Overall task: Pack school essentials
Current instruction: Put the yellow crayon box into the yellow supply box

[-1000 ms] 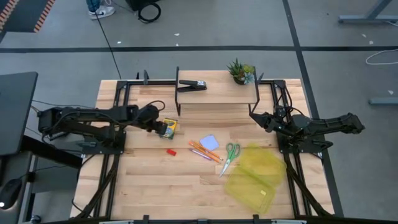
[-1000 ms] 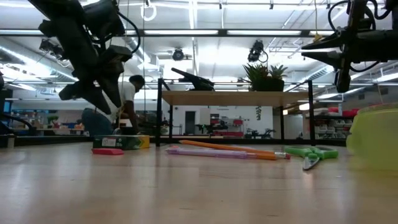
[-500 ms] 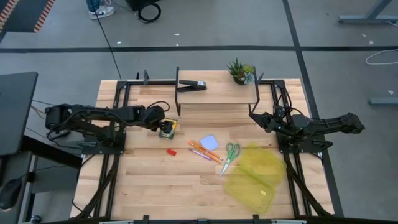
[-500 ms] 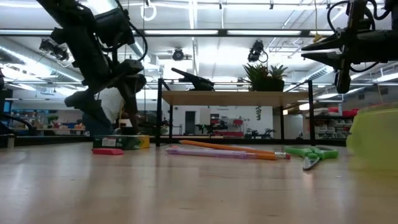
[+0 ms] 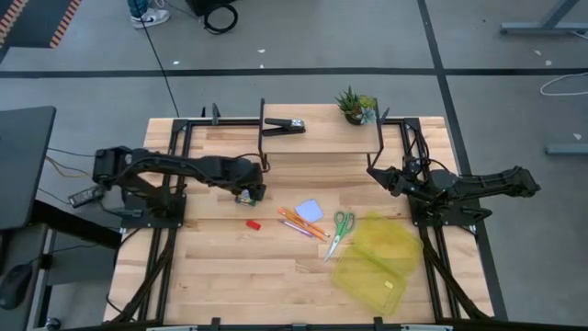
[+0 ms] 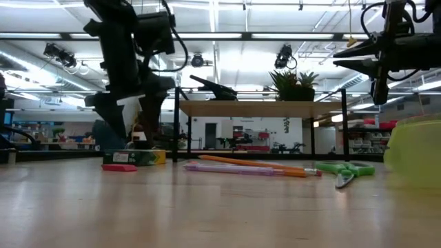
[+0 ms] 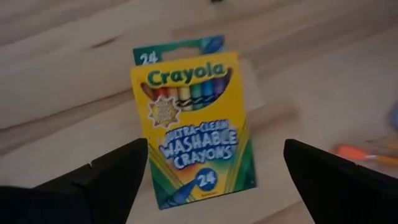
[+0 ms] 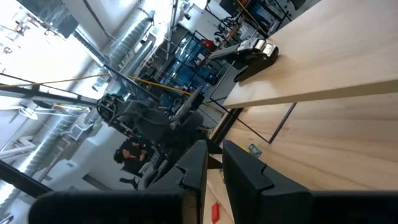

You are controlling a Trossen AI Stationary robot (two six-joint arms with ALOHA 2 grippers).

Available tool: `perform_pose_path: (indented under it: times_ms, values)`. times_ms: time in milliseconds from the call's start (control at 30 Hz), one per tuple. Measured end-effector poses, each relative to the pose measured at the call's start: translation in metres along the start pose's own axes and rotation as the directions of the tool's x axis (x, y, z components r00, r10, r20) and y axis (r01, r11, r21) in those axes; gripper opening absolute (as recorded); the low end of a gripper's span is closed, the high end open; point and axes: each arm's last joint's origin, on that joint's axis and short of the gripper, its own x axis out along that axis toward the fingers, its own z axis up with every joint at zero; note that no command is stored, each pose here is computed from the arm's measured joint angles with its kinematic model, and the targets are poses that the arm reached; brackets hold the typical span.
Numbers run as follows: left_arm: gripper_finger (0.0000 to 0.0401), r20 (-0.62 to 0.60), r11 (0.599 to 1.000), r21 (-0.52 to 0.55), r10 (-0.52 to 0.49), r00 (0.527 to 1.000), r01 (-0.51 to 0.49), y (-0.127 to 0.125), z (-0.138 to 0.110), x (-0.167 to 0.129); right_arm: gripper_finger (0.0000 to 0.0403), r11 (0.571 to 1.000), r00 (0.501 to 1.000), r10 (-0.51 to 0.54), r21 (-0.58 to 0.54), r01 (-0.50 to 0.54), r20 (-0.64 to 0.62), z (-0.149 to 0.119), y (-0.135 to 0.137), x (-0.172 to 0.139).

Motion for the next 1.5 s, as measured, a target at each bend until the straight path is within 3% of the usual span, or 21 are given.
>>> perform_pose_path:
  times_ms: [400, 800, 967, 1333, 1500]
  values:
    - [0.0385, -0.016, 0.995, 0.094, 0.024, 1.000, -0.023, -0.009, 0.002, 0.015, 0.0057, 1.000, 1.000, -0.004, 0.005, 0.004, -0.003, -0.001, 0.000, 0.000]
    - [0.0392, -0.097, 0.994, 0.069, 0.085, 0.992, -0.079, 0.000, -0.001, 0.014, 0.0057, 1.000, 1.000, -0.004, 0.003, 0.004, -0.004, -0.001, 0.000, 0.000]
    - [0.0398, -0.165, 0.999, 0.026, 0.044, 0.985, -0.040, 0.004, 0.005, 0.016, 0.0057, 1.000, 1.000, -0.004, 0.001, 0.004, -0.004, -0.001, 0.000, 0.000]
    - [0.0400, -0.136, 0.998, -0.032, -0.065, 0.989, 0.061, -0.002, 0.015, 0.018, 0.0057, 1.000, 1.000, -0.004, -0.001, 0.004, -0.004, -0.001, 0.000, 0.000]
    - [0.0400, -0.146, 0.998, -0.036, -0.050, 0.988, 0.045, 0.000, 0.015, 0.018, 0.0057, 1.000, 1.000, -0.004, 0.000, 0.004, -0.004, -0.001, 0.000, 0.000]
